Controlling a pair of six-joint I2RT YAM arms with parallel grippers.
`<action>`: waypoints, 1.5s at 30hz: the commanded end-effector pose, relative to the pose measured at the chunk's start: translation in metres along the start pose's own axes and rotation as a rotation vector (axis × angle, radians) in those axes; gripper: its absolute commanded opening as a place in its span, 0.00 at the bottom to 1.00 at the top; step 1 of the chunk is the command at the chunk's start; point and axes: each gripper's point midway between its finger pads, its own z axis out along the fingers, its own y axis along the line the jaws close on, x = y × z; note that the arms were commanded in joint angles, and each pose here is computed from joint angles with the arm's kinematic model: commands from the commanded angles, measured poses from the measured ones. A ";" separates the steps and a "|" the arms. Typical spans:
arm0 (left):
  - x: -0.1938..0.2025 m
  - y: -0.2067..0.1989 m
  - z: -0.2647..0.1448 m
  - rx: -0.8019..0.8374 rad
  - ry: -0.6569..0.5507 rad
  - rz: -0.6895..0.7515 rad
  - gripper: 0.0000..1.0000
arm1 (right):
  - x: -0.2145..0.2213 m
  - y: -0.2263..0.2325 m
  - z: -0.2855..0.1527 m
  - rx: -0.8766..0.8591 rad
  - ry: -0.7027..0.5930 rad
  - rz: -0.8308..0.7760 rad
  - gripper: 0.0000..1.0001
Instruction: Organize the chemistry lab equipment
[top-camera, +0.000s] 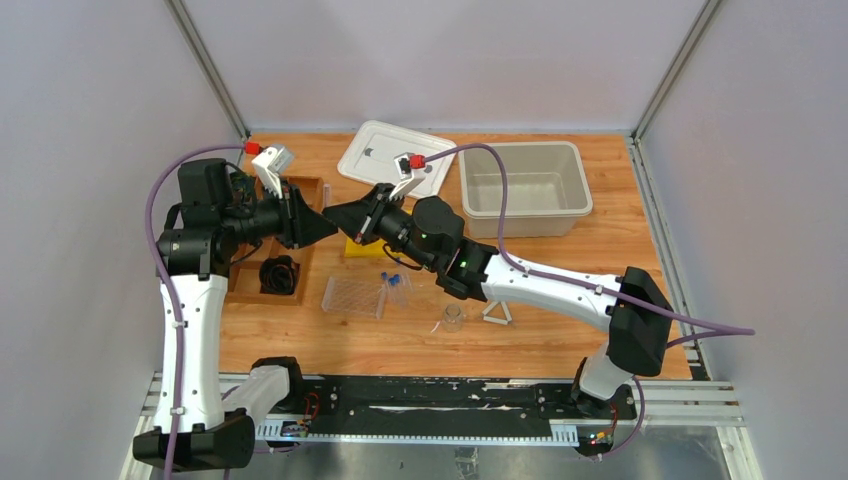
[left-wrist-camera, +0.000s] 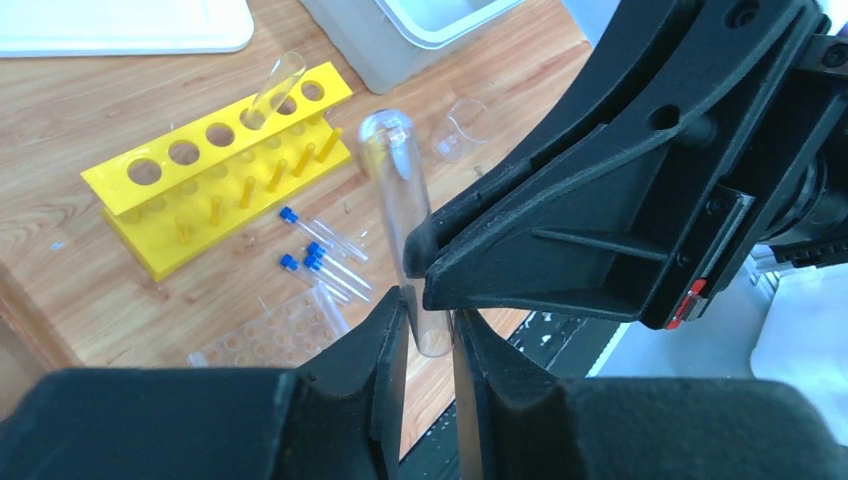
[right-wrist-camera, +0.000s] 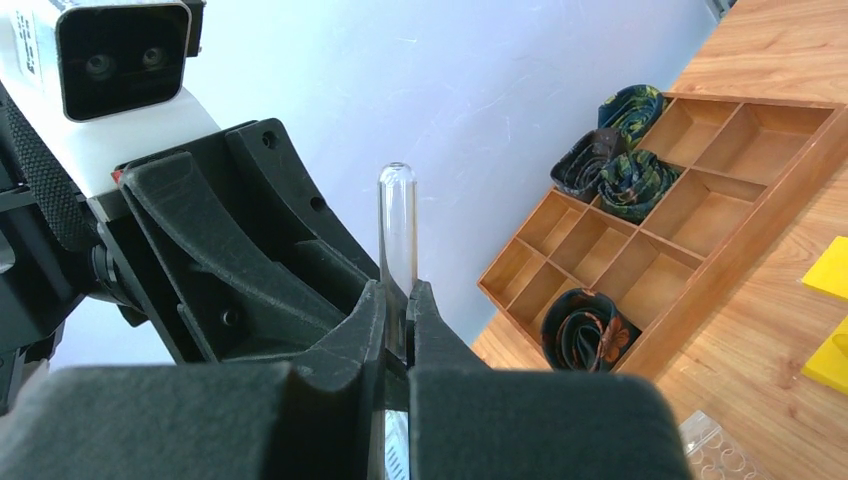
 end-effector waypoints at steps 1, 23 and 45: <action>0.001 0.002 0.001 0.002 0.002 -0.016 0.21 | -0.015 0.027 -0.004 -0.072 -0.061 -0.017 0.05; 0.004 -0.011 -0.010 0.008 -0.032 0.122 0.16 | -0.041 0.004 0.003 -0.011 0.258 -0.150 0.60; 0.012 0.001 -0.007 -0.032 -0.013 0.111 0.17 | -0.017 0.008 0.013 -0.131 0.479 -0.178 0.31</action>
